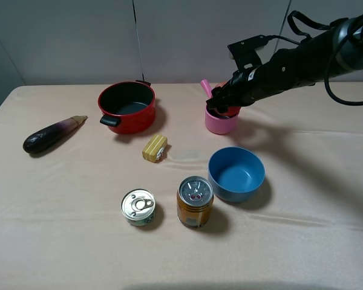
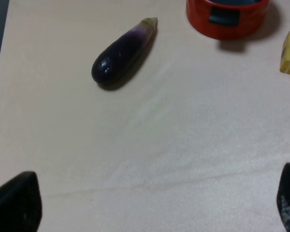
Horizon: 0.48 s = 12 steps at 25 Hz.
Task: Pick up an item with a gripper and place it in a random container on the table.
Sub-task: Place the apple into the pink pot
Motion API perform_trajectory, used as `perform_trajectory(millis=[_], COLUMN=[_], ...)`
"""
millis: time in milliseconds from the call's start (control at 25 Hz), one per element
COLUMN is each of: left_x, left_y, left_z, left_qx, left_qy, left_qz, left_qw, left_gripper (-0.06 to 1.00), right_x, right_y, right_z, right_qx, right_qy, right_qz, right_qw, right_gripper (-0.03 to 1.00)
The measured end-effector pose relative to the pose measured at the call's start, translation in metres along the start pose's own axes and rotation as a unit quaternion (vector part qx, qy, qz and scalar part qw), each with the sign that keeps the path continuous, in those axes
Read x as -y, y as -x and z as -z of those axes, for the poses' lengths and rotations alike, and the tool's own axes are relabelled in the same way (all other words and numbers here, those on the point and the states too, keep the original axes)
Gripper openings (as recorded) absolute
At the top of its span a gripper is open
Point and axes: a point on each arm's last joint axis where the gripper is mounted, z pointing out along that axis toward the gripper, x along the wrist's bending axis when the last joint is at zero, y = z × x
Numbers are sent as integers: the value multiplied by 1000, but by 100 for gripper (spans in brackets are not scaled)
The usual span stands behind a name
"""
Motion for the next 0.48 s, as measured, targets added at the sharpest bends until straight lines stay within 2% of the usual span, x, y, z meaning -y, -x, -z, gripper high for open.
perform_trajectory(millis=[480], left_x=[0], left_y=[0], left_z=[0], left_qx=[0], left_qy=[0], left_qz=[0], left_qw=[1000], left_gripper=[99], right_x=[-1], right_y=[-6], right_z=[0], right_qx=[-5], right_qy=[2], right_qz=[5], right_qw=[1000], right_gripper=[55])
